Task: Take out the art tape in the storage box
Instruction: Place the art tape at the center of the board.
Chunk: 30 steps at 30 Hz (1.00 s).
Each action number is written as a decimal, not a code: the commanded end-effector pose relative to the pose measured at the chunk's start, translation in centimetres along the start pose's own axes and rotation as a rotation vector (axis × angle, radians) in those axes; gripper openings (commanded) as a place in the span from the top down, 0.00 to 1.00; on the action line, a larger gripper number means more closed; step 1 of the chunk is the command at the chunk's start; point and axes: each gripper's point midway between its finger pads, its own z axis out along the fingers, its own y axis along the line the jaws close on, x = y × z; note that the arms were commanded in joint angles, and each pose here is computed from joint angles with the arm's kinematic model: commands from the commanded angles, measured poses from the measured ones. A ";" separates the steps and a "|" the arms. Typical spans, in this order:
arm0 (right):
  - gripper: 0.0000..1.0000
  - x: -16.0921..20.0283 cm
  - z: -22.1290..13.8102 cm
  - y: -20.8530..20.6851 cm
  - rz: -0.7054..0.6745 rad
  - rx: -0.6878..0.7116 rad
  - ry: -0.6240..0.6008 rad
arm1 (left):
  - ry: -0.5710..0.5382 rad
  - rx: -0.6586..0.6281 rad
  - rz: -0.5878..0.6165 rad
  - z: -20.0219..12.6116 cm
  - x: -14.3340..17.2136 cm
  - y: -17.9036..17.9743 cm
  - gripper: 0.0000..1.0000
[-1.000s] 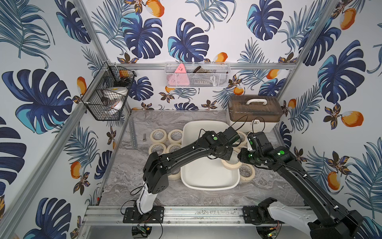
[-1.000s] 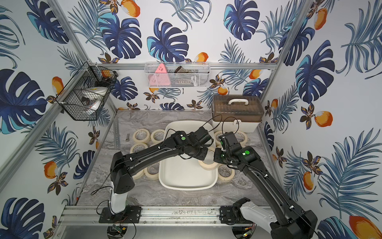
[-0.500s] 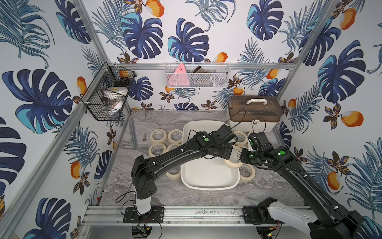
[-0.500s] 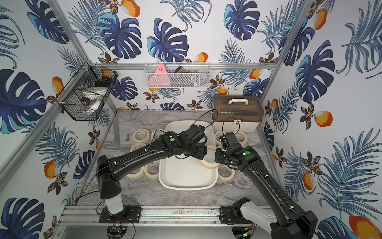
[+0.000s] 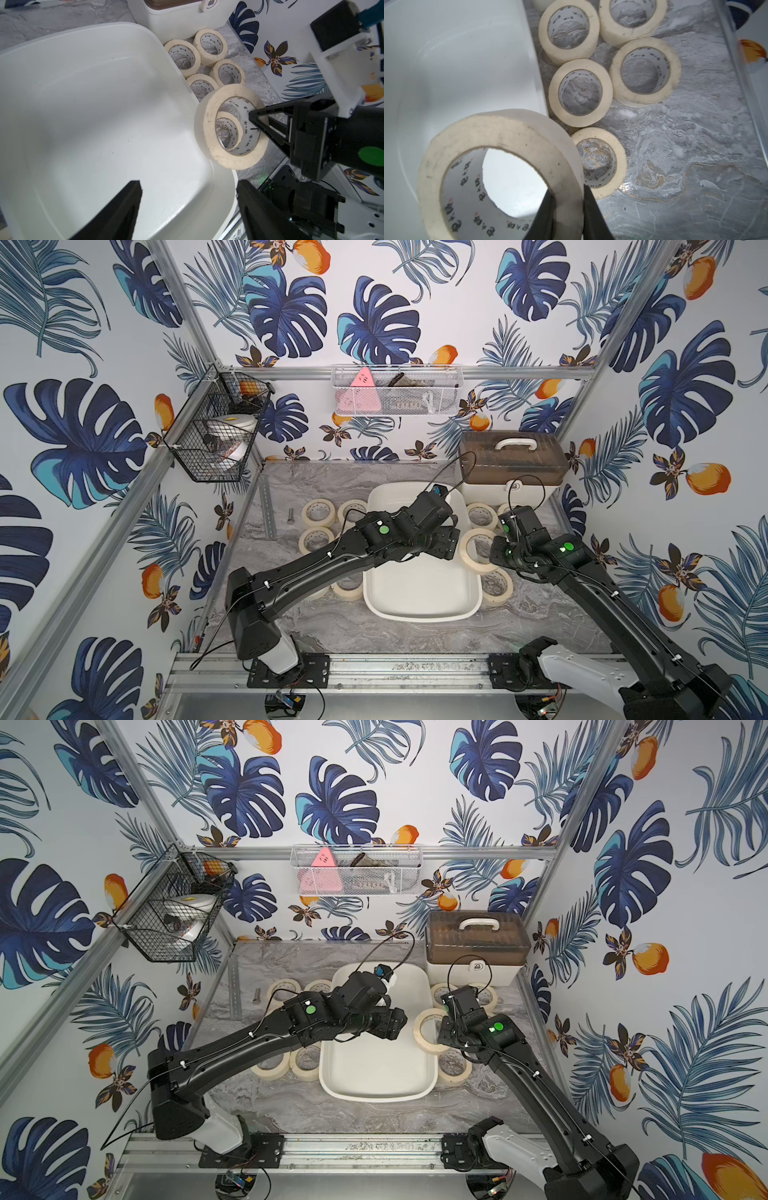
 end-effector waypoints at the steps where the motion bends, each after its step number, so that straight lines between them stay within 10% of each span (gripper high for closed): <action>1: 1.00 -1.2 -0.6 -3.0 0.099 0.131 -0.077 | -0.084 -0.036 0.009 -1.0 -1.3 0.9 0.17; 30: 1.00 7.0 0.6 -17.0 0.832 0.581 -0.115 | -0.029 -0.127 -0.046 -0.7 1.8 5.2 0.12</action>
